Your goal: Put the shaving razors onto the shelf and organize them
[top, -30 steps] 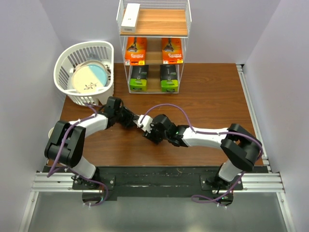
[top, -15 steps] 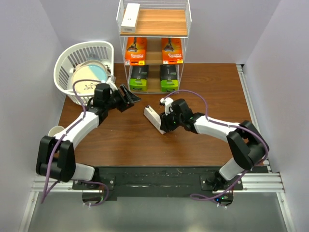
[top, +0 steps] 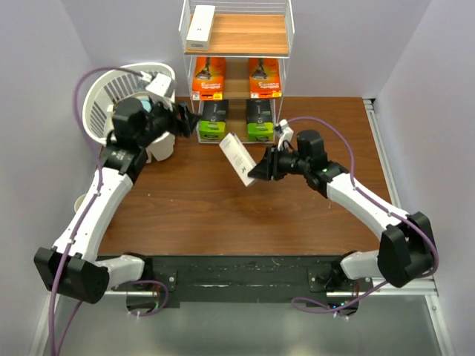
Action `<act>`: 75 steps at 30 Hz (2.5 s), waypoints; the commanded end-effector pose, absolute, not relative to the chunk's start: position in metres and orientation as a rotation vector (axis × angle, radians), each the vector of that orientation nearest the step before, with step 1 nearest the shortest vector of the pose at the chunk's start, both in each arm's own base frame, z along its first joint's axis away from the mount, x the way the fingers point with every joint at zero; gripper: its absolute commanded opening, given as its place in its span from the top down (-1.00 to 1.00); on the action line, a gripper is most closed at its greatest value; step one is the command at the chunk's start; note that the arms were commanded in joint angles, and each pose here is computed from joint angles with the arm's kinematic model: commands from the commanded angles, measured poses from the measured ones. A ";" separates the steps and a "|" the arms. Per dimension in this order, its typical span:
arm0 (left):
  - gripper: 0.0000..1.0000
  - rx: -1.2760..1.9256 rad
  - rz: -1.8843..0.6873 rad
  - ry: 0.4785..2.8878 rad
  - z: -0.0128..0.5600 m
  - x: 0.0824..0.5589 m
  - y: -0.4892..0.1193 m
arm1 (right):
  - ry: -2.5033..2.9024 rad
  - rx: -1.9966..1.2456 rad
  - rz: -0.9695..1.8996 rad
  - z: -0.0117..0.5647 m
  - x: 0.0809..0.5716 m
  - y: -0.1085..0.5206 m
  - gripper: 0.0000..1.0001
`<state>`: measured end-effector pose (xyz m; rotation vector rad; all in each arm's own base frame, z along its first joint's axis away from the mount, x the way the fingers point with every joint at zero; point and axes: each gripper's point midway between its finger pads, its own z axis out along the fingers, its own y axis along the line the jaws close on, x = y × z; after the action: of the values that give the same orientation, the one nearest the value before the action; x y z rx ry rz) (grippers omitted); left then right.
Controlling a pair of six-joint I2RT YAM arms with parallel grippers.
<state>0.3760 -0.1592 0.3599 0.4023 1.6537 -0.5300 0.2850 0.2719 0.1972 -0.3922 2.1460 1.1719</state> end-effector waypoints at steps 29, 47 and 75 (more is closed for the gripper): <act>1.00 0.871 -0.459 1.221 0.451 0.423 -0.301 | 1.576 0.402 1.415 0.459 0.478 0.224 0.50; 1.00 0.806 -0.469 1.135 0.466 0.468 -0.338 | 1.635 0.625 1.332 0.445 0.507 0.188 -0.50; 1.00 0.384 -0.149 1.091 0.490 0.550 -0.321 | 1.578 0.541 1.345 0.460 0.489 0.182 -0.62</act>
<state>0.5416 -0.3268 0.4686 0.4597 1.1643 -0.1841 0.4981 0.1859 0.4383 0.5867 1.6351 1.3414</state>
